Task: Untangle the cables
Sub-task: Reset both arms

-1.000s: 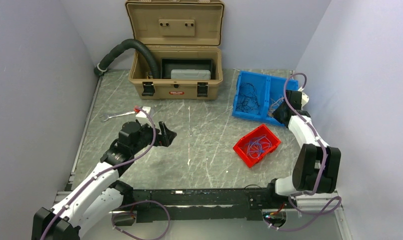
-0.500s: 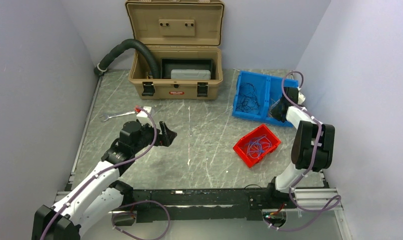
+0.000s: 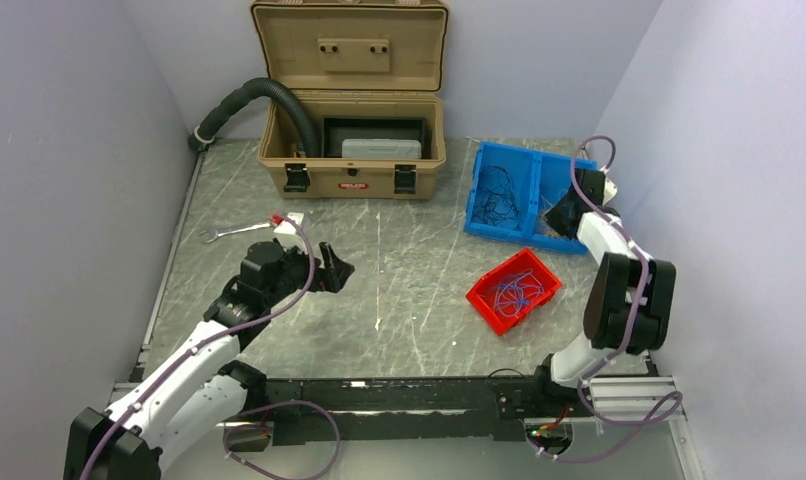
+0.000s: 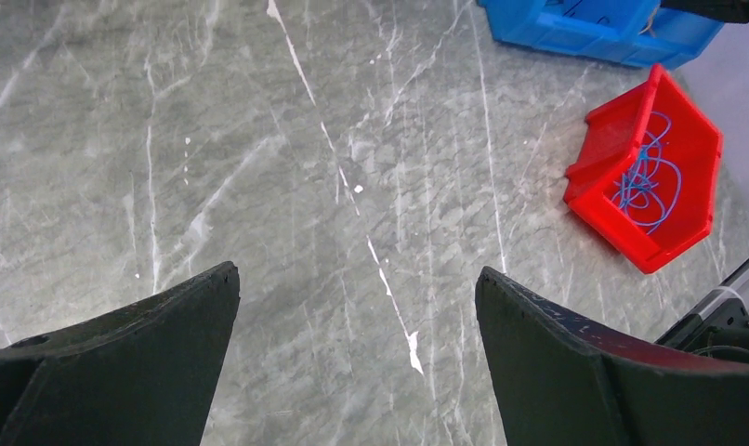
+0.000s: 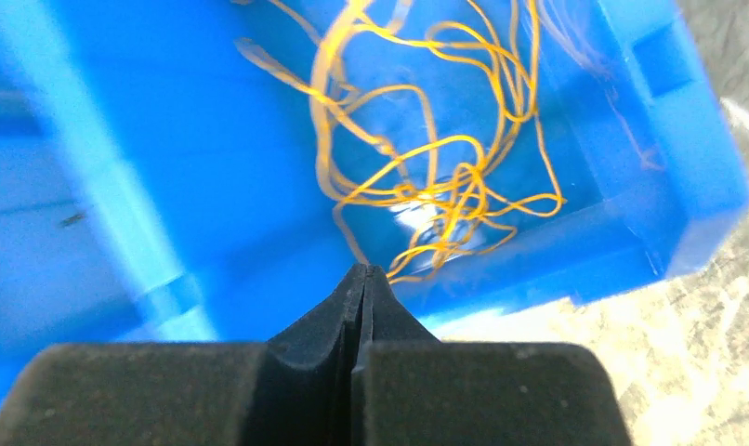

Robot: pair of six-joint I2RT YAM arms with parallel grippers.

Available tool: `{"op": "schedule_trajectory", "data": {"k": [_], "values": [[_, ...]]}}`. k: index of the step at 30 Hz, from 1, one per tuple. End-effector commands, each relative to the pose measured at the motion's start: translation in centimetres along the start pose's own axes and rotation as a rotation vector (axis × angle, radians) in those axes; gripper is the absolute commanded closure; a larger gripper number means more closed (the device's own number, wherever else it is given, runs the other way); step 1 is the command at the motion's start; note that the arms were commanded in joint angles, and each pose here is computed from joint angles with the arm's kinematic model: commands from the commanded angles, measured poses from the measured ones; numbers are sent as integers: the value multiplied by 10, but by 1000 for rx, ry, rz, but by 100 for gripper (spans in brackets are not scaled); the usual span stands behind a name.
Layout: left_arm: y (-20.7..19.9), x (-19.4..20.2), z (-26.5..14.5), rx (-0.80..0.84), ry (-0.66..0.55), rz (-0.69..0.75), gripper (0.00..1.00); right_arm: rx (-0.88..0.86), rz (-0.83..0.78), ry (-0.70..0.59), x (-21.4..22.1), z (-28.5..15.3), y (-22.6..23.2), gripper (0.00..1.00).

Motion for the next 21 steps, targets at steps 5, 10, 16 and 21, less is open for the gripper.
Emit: {"op": "schedule_trajectory", "data": {"k": [5, 10, 16, 21], "values": [[-3, -28, -21, -39, -200, 49, 1, -553, -119, -258, -27, -124, 34, 67], [5, -26, -31, -130, -211, 75, 1, -678, -181, -304, -11, -159, 24, 13], [23, -19, -27, -253, -221, 183, 1, -695, -131, -528, 5, -172, -6, 0], [30, -17, -19, -286, -264, 216, 1, -749, -213, -621, 25, -167, -25, 0]]}}
Point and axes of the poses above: each gripper's point midway between its finger pads, its own z axis out along the fingers, its own y axis along the line the jaws close on, x = y × z, the point moved 9 cm from there along -z, back along the fingers, and after that the axes turned 8 degrees about z, right-handed, at the moved point
